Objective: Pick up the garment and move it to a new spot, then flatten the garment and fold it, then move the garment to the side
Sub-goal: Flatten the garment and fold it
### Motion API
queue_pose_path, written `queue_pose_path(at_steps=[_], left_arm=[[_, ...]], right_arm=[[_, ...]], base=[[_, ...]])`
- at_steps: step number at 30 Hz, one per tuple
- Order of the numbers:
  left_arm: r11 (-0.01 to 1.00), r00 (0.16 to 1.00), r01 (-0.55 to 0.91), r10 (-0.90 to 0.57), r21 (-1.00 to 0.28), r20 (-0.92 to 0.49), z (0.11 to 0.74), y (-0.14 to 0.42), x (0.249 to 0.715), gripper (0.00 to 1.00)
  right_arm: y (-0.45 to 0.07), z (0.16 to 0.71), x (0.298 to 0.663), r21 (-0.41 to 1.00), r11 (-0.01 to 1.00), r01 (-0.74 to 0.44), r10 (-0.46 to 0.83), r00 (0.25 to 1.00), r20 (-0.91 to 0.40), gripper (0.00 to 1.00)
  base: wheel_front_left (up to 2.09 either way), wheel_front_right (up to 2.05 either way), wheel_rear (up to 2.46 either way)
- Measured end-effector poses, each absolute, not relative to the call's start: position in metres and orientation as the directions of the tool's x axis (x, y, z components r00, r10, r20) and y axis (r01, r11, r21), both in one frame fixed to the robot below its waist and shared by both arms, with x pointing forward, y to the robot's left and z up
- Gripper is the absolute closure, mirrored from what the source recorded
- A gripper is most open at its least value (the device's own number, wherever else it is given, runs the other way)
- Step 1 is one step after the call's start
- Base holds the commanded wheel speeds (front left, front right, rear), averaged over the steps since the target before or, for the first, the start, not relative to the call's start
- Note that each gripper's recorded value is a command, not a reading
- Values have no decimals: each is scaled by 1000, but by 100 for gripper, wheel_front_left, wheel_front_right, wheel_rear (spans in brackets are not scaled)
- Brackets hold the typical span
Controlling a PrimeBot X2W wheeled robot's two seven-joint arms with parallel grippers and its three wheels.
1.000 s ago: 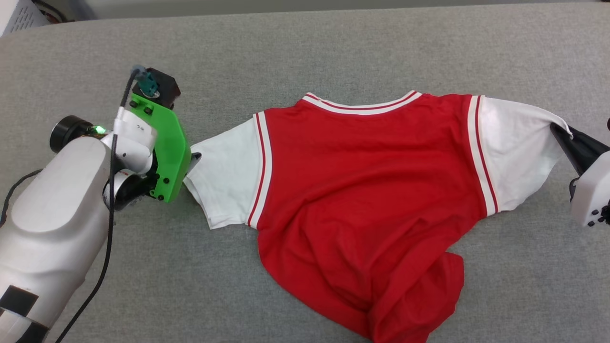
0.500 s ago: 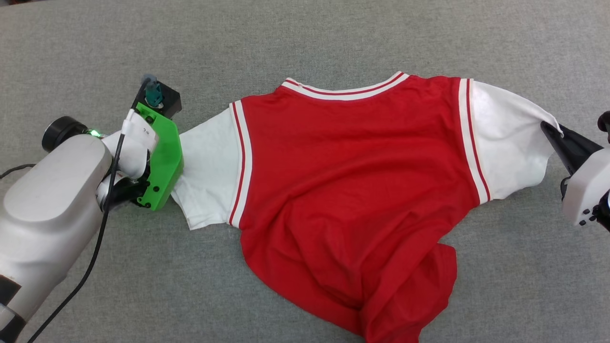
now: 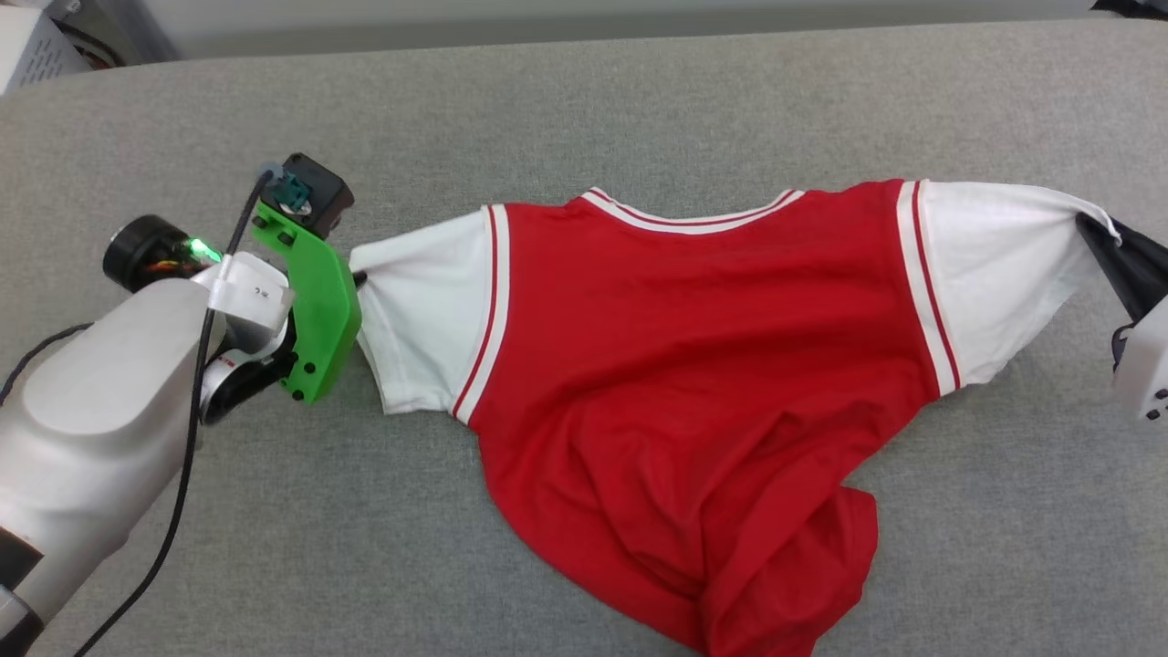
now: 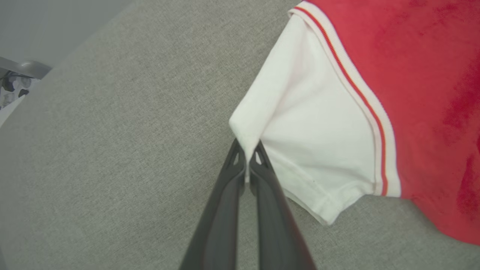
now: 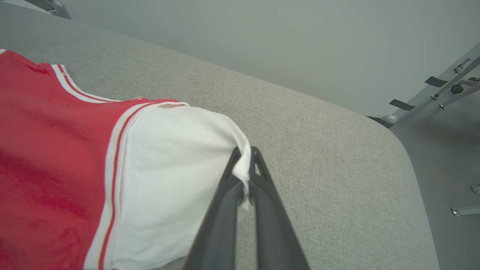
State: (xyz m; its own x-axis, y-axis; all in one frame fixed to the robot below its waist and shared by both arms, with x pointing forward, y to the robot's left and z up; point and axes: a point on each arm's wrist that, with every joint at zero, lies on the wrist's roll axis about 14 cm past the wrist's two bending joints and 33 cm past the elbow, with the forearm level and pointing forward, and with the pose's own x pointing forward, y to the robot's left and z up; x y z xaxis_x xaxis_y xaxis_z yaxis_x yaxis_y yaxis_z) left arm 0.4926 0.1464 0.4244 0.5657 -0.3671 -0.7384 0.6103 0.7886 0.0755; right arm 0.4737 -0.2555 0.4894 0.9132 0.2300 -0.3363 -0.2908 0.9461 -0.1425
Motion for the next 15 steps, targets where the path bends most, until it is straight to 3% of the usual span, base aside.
queue_pose_path(at_steps=[5, 15], left_arm=[[780, 704, 600, -412, 175, -578, 490, 149, 505, 100], [787, 860, 509, -483, 348, -166, 643, 142, 509, 100]], right_arm=[[-261, 532, 476, -186, 944, -272, 223, 943, -247, 100], [-256, 636, 486, -270, 933, -237, 238, 971, -31, 100]], base=[[0, 0, 0], [0, 0, 0]])
